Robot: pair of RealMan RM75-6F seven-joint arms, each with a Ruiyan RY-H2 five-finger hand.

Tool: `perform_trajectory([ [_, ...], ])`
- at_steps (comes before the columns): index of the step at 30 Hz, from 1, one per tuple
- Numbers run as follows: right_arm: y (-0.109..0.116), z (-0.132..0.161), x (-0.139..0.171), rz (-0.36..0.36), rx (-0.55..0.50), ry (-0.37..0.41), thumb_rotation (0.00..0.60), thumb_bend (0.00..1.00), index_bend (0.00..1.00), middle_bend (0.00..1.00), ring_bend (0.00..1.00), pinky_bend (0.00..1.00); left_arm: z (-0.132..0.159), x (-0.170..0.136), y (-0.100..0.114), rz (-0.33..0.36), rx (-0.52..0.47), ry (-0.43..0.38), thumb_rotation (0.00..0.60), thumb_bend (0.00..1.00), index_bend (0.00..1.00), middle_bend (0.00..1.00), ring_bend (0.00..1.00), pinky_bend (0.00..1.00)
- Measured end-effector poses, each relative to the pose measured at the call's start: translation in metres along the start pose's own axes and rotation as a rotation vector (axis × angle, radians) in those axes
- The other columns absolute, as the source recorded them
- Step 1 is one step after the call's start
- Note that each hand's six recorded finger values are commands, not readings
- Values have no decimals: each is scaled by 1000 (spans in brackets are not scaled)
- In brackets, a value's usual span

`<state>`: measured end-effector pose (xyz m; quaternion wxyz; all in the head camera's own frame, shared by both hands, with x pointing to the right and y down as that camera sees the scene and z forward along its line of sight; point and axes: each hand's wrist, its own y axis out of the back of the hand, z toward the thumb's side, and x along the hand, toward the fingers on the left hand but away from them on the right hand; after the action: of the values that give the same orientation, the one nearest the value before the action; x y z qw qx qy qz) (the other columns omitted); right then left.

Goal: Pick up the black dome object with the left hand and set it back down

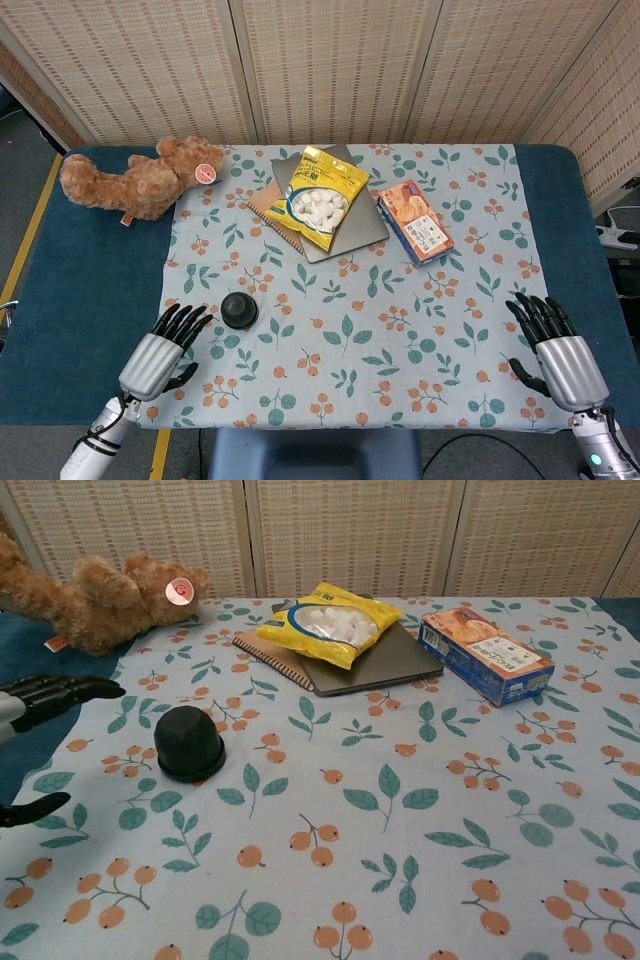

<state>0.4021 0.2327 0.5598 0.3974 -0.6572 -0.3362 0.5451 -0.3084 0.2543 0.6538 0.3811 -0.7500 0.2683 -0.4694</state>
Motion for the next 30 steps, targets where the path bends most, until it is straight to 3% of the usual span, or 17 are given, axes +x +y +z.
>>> perform_trajectory([
  [4, 1, -1, 0, -2, -4, -6, 600, 223, 0, 0, 0, 0, 11, 17, -13, -41, 6, -11, 600, 355, 0, 0, 0, 42],
  [14, 0, -1, -1, 7, -4, -11, 600, 223, 0, 0, 0, 0, 27, 40, -28, -47, 63, -43, 600, 352, 0, 0, 0, 47],
  [21, 3, -3, 0, -2, -6, -19, 600, 224, 0, 0, 0, 0, 25, 52, -38, -72, 86, -38, 600, 347, 0, 0, 0, 47],
  [30, 0, -4, -1, 11, -1, -25, 600, 223, 0, 0, 0, 0, 17, 63, -41, -46, 58, -13, 600, 348, 0, 0, 0, 78],
])
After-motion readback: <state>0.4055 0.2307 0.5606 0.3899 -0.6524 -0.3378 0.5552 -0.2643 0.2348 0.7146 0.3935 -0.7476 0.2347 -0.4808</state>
